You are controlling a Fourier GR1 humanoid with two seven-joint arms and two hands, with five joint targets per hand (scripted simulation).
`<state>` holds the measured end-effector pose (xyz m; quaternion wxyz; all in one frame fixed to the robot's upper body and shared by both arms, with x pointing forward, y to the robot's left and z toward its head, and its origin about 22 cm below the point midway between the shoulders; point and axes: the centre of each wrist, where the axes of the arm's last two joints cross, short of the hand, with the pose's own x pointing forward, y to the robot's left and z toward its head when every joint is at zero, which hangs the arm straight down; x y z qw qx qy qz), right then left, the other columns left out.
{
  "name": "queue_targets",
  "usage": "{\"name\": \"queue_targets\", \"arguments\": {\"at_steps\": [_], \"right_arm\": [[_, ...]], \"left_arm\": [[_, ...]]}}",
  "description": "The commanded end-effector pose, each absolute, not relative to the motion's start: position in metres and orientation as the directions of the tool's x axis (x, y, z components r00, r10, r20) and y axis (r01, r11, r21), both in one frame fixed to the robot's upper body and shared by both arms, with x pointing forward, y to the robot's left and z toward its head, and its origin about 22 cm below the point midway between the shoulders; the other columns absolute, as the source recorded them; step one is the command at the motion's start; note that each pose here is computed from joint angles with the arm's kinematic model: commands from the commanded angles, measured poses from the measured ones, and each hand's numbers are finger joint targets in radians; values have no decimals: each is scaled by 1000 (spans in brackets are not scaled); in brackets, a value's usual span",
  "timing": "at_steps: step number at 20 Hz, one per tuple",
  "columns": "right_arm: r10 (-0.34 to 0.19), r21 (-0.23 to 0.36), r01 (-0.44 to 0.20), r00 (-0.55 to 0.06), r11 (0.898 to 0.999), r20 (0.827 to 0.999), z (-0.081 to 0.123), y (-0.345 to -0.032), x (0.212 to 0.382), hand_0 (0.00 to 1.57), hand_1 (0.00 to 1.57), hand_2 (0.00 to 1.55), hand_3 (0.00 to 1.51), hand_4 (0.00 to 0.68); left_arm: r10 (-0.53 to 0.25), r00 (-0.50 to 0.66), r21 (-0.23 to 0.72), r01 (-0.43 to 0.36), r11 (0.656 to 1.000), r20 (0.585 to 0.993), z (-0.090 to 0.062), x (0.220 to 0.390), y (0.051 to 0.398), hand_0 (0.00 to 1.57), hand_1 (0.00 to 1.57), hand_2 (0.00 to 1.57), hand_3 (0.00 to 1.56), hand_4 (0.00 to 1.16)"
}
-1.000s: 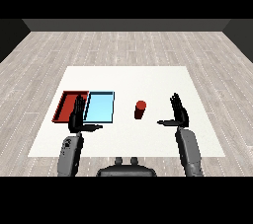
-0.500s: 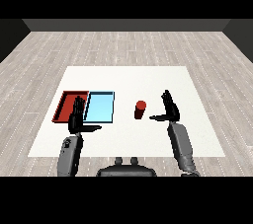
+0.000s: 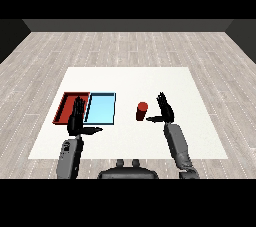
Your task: Pick the red can and put it in the red box
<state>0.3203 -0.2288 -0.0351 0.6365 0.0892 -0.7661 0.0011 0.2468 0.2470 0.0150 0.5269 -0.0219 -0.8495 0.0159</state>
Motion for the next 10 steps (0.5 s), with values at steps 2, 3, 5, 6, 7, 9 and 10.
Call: {"name": "queue_targets", "arguments": {"at_steps": [2, 3, 5, 6, 7, 9, 10], "right_arm": [[-177, 152, -155, -158, 976, 971, -45, -236, 331, 0, 0, 0, 0, 0], [-193, 170, -171, -129, 971, 973, -63, -214, 327, 0, 0, 0, 0, 0], [-175, 151, -175, -126, 973, 976, -56, -194, 318, 0, 0, 0, 0, 0], [-191, 168, -181, -115, 969, 975, -50, -192, 316, 0, 0, 0, 0, 0], [-190, 168, -164, -131, 972, 973, -58, -183, 331, 0, 0, 0, 0, 0], [-207, 187, -163, -119, 969, 971, -66, -202, 328, 0, 0, 0, 0, 0], [-202, 184, -185, -86, 965, 975, -55, -203, 331, 0, 0, 0, 0, 0]], "left_arm": [[63, -442, -64, 13, 998, 895, 18, 244, 245, 0, 0, 0, 0, 0], [63, -447, -60, 20, 998, 892, 14, 255, 252, 0, 0, 0, 0, 0], [56, -440, -50, 25, 998, 896, 15, 242, 257, 0, 0, 0, 0, 0], [47, -455, -49, 9, 999, 889, 17, 235, 239, 0, 0, 0, 0, 0], [62, -439, -60, 17, 998, 896, 18, 252, 239, 0, 0, 0, 0, 0], [57, -446, -61, 7, 998, 893, 10, 266, 259, 0, 0, 0, 0, 0], [63, -449, -63, 16, 998, 891, 12, 245, 241, 0, 0, 0, 0, 0]]}}
